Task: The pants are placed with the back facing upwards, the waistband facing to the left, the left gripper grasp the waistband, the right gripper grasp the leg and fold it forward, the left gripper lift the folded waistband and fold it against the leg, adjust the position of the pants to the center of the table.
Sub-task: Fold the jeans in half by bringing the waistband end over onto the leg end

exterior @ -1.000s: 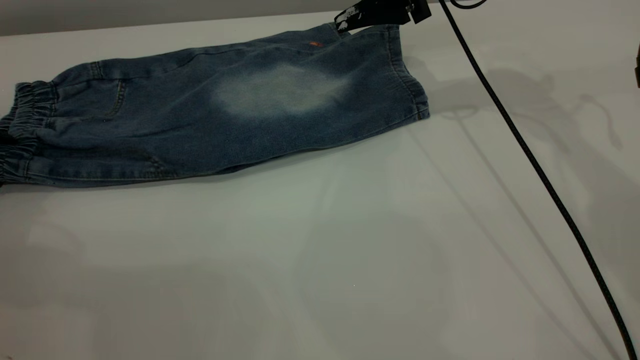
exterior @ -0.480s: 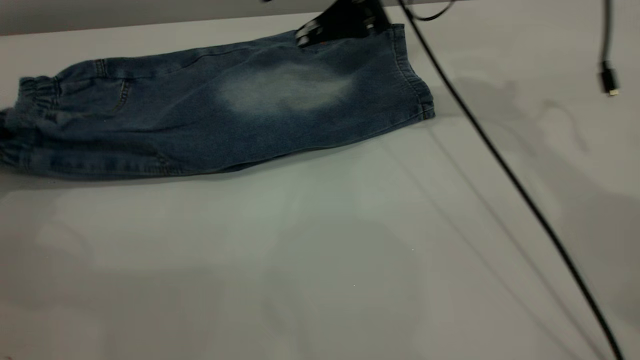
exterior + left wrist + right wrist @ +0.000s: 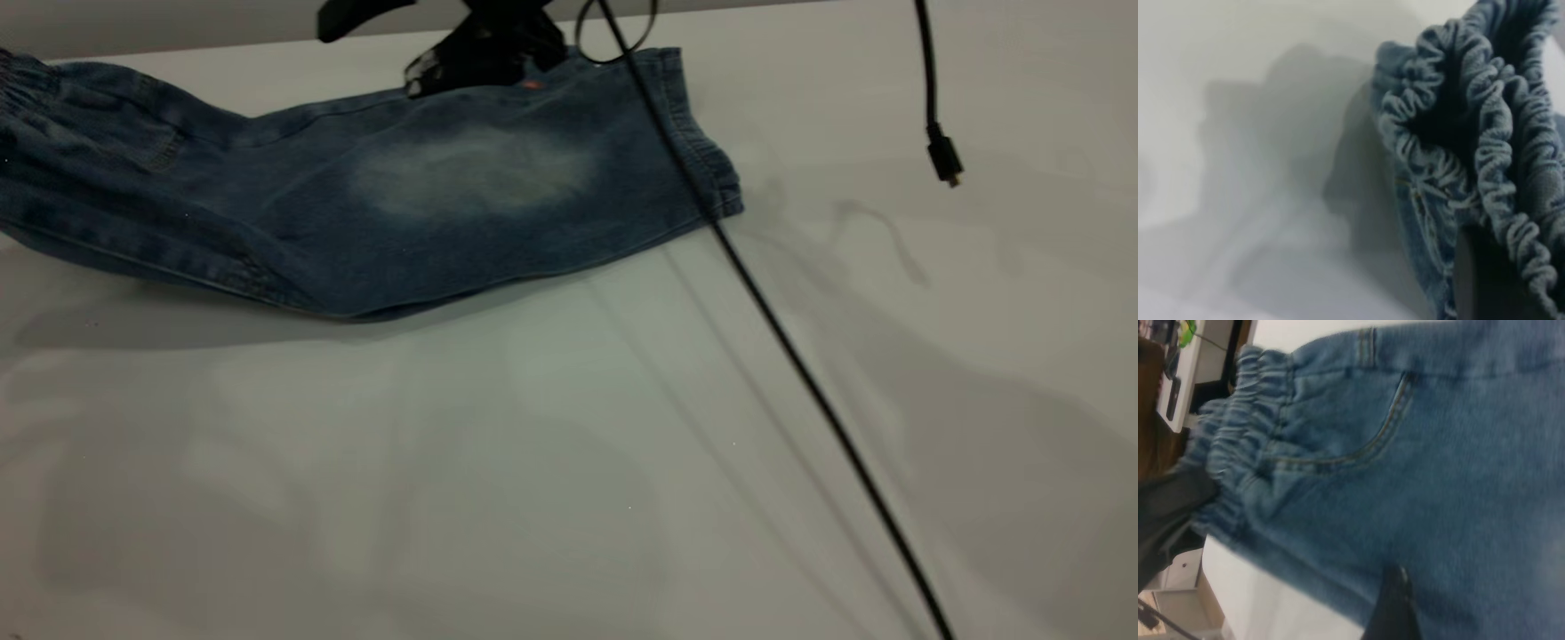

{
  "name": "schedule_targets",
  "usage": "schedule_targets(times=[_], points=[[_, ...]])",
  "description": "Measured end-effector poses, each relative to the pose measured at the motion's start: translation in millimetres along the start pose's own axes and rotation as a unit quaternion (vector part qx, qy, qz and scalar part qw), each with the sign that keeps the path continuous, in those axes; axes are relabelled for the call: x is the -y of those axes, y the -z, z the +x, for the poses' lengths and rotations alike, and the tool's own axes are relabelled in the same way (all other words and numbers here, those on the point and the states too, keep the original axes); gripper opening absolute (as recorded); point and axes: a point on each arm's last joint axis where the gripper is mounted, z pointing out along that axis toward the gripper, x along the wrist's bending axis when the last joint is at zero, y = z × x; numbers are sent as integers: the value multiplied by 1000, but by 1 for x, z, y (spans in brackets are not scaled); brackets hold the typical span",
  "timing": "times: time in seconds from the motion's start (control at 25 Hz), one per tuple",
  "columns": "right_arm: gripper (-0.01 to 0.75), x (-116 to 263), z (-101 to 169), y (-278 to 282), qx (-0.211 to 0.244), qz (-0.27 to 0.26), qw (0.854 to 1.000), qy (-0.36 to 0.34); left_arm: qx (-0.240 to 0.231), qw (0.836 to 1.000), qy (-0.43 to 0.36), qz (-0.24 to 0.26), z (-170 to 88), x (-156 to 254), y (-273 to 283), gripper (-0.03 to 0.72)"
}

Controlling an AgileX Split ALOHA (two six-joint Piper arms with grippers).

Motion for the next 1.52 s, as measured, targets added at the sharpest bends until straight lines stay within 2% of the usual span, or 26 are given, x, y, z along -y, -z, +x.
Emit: schedule_targets(times=[0.28, 0.52, 0.76, 1.0, 1.16, 1.32, 1.52], points=[[509, 9, 8, -34, -22, 24, 999, -5, 40, 998, -43, -30, -44, 3, 30, 161], [509, 19, 20, -57, -39, 39, 998, 7, 73, 993, -92, -5, -79, 17, 32, 161], [509, 35, 28, -71, -47, 66, 997, 13, 95, 989, -115, 4, -99, 26, 30, 161], [509, 36, 26, -69, -46, 79, 996, 20, 98, 986, -133, -15, -107, 25, 40, 161], [509, 19, 8, -48, -10, 68, 997, 33, 102, 984, -142, -24, -112, 25, 46, 161], [509, 7, -21, -28, 48, 71, 996, 28, 103, 984, -142, -24, -112, 25, 46, 161], [509, 10, -39, -23, 125, 97, 986, 49, 109, 983, -144, -25, -116, 24, 46, 161]])
